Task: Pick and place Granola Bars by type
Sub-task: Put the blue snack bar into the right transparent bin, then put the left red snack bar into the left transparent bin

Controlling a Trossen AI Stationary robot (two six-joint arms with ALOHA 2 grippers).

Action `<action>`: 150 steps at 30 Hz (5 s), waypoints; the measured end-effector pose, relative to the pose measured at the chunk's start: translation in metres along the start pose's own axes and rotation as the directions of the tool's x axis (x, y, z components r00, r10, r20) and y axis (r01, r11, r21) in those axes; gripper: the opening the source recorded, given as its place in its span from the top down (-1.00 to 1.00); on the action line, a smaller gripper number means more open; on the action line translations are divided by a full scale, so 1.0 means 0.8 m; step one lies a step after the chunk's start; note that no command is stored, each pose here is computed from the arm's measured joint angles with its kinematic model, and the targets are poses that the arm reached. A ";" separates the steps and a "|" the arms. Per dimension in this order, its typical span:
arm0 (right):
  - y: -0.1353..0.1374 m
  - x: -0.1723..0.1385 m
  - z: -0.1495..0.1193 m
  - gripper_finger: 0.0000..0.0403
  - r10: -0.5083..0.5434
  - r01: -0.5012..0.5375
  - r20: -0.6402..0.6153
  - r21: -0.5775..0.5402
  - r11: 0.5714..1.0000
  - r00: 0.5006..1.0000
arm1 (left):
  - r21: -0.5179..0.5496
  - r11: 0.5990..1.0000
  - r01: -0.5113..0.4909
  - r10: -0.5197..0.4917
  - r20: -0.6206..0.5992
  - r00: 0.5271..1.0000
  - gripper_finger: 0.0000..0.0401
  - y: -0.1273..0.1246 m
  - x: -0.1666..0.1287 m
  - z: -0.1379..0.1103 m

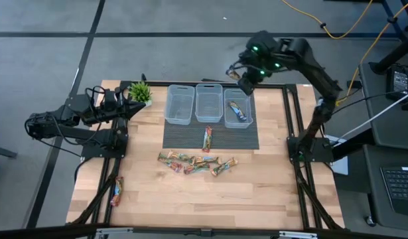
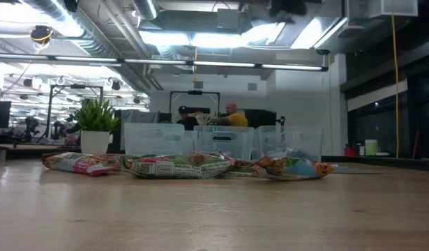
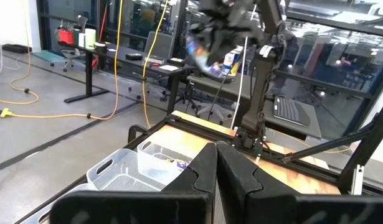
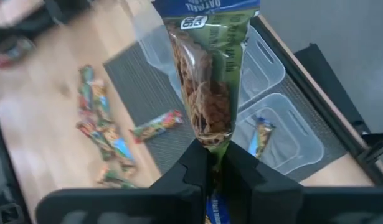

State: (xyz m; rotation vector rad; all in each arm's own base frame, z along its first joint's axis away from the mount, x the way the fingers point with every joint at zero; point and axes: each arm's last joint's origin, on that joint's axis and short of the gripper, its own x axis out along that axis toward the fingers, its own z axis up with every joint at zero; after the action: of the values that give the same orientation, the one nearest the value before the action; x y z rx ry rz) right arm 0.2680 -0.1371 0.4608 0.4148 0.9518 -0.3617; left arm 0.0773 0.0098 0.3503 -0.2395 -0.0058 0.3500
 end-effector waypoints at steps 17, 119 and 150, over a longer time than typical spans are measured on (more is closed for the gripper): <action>-0.089 0.099 0.032 0.81 -0.137 0.138 -0.185 -0.008 0.990 0.973 | -0.028 1.000 0.001 -0.001 0.002 1.000 0.98 0.000 0.000 0.000; 0.111 0.001 -0.242 0.19 0.490 -0.234 0.690 -0.437 0.869 0.532 | -0.025 0.990 0.140 -0.142 -0.180 0.973 0.44 -0.035 0.090 -0.021; 0.111 -0.004 -0.240 0.19 0.492 -0.141 0.701 -0.497 0.856 0.515 | -0.012 1.000 -0.014 -0.005 -0.911 0.412 -0.02 -0.069 0.126 -0.138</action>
State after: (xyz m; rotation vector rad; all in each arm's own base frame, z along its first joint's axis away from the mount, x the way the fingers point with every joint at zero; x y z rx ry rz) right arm 0.1730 0.0346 0.3806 0.0176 -0.0161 0.0211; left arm 0.1959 -0.0314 0.2520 -0.4310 1.1203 0.1790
